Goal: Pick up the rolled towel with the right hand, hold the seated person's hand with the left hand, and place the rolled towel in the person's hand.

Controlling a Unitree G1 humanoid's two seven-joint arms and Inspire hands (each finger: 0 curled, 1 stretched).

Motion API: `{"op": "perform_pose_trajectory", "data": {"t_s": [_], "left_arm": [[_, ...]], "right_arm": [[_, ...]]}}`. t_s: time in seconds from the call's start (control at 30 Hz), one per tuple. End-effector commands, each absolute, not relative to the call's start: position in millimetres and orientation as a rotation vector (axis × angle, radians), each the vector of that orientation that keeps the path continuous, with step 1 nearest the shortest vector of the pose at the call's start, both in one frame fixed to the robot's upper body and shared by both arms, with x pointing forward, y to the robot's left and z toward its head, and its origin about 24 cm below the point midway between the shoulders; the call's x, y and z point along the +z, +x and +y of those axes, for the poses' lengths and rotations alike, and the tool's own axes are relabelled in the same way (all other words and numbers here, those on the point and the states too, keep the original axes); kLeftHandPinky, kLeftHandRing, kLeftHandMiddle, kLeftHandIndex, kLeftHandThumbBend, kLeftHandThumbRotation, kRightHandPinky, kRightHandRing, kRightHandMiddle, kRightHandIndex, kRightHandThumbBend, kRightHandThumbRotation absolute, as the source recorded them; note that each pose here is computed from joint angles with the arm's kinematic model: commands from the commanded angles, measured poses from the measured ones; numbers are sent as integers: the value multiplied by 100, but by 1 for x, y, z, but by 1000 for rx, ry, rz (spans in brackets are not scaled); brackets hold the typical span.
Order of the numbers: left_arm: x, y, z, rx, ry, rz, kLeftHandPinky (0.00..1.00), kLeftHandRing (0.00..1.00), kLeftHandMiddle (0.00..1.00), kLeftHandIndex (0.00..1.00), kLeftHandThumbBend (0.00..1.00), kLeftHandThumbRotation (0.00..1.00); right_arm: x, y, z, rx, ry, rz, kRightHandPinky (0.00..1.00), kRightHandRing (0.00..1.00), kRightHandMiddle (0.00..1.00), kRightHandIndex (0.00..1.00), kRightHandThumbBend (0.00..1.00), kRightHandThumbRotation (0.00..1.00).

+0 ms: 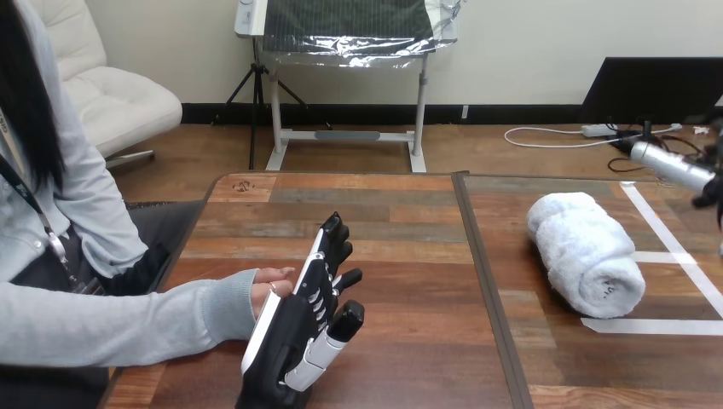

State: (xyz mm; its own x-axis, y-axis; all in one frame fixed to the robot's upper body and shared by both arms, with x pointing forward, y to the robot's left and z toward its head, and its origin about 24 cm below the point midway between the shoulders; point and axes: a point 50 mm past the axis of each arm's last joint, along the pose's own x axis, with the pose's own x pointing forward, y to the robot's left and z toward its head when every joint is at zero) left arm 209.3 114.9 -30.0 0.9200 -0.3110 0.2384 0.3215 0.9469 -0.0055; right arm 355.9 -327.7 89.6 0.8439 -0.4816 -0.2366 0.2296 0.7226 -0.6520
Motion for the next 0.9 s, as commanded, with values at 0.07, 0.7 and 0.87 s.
{"op": "perform_pose_trajectory", "data": {"t_s": [0.07,0.7,0.87], "left_arm": [[-14,222,108,-342,-43,-329,89,97,100,100,100,81],[-15,219,107,-349,-49,-328,88,96,100,100,100,82],[-15,218,107,-349,-50,-329,88,96,100,100,100,81]], "right_arm": [[114,376,-308,-368,-694,343,68,87,93,99,100,55],[94,371,-303,-329,-760,427,67,88,94,99,100,59],[88,369,-302,-315,-786,453,66,88,94,99,100,59]]}}
